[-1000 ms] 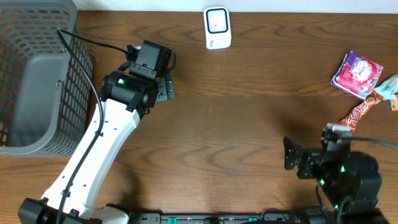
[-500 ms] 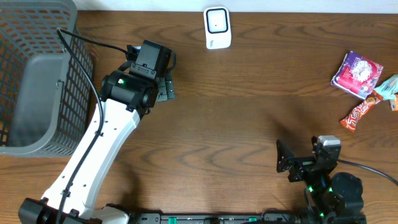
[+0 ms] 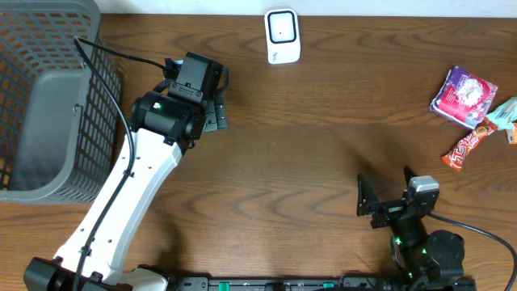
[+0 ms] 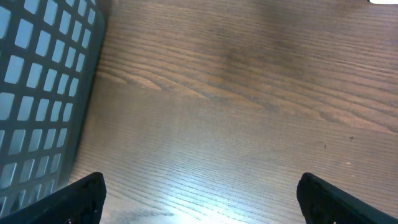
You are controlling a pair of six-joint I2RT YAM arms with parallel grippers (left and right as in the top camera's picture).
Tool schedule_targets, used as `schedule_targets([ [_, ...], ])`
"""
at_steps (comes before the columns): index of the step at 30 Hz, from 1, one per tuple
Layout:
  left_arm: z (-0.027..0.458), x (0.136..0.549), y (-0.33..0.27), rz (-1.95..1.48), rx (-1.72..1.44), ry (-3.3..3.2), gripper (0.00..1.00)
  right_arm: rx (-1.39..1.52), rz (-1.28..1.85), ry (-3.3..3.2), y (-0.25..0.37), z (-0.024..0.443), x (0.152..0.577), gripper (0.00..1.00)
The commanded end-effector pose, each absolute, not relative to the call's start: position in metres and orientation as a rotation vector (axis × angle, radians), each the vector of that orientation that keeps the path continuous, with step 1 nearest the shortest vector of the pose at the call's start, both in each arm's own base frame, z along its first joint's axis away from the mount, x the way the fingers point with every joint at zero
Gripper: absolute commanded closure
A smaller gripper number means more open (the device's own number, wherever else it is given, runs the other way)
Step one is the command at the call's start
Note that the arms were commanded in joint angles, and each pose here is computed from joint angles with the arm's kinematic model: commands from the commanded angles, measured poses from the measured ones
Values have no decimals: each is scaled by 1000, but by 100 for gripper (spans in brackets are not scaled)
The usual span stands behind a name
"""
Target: Scan the item barcode
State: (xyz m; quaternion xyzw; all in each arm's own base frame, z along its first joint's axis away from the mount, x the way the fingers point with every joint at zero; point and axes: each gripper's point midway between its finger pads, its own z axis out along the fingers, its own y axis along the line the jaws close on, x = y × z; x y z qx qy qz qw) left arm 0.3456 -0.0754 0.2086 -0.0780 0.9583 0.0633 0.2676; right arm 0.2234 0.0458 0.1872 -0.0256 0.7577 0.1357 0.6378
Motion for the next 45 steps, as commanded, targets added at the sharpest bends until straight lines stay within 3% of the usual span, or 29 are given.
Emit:
schedule_targets([
  [1, 213, 347, -74, 169, -220, 2576, 2, -140, 281, 1714, 50, 184, 223, 1],
  [45, 213, 347, -74, 169, -220, 2576, 2, -169, 73, 1633, 30, 158, 244, 1],
])
